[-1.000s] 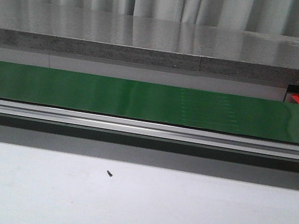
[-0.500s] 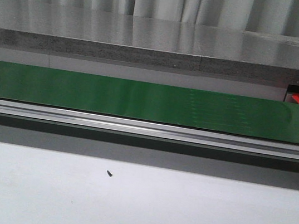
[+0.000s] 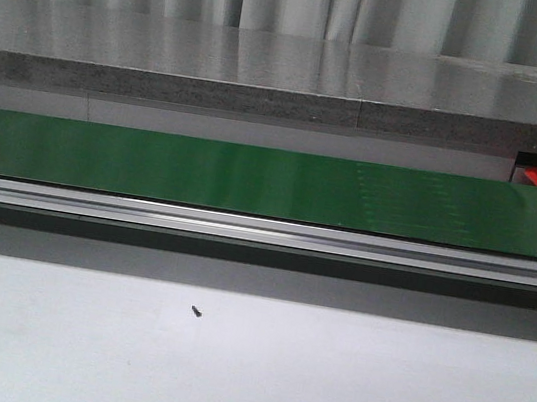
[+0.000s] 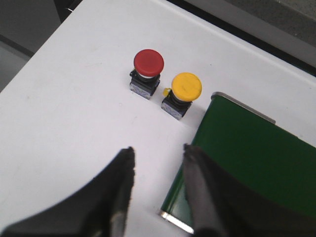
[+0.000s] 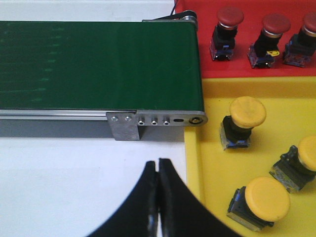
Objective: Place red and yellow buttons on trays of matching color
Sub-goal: 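Lower the left gripper onto a red button in the cluster and grasp it, then lift the red button and carry it over the belt end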
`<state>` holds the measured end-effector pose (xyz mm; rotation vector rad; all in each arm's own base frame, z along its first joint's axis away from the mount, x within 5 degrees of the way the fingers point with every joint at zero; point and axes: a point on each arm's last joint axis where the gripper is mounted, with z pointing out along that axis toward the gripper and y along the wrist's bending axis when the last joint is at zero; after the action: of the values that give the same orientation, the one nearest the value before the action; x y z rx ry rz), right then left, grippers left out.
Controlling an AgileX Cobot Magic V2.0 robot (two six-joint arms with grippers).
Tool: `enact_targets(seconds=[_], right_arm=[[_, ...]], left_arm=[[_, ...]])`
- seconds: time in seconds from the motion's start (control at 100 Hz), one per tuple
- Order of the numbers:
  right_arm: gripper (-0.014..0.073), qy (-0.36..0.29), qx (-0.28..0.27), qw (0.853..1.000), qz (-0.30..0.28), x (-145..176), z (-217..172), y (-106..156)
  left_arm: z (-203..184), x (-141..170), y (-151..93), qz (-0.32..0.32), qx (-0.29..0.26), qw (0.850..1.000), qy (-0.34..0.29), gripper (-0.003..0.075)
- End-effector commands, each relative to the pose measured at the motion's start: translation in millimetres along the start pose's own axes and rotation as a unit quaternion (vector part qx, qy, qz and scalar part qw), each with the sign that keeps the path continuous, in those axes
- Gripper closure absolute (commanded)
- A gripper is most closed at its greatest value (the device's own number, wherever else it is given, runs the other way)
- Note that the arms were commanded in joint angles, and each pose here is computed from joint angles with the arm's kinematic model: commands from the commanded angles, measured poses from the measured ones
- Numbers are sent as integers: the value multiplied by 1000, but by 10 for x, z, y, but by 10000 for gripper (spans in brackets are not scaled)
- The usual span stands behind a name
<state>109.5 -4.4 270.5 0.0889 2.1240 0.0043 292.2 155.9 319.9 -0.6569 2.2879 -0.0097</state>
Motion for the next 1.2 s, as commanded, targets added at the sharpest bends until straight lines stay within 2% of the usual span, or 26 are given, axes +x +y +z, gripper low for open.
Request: enact_targets(seconds=[0.0, 0.05, 0.09, 0.35, 0.54, 0.81, 1.19], right_arm=[[662, -46, -1, 999, 2, -133, -46, 4], [662, -46, -1, 999, 2, -133, -46, 4], [662, -46, -1, 999, 2, -133, -46, 4], [662, -46, -1, 999, 2, -133, -46, 4], [662, -46, -1, 999, 2, -133, -46, 4], [662, -46, -1, 999, 2, -133, -46, 4], [662, -46, -1, 999, 2, -133, -46, 4]], left_arm=[[-56, -246, -39, -10, 11, 999, -43, 162], [6, -326, -39, -9, 13, 999, -39, 96], [79, -371, -30, -10, 13, 999, -32, 83], [488, -712, 21, -65, 11, 998, -24, 164], [786, -852, 12, -91, 17, 996, 1, 166], [1205, -864, 12, -115, 19, 993, 28, 166], [1576, -740, 93, -125, 12, 991, 50, 166]])
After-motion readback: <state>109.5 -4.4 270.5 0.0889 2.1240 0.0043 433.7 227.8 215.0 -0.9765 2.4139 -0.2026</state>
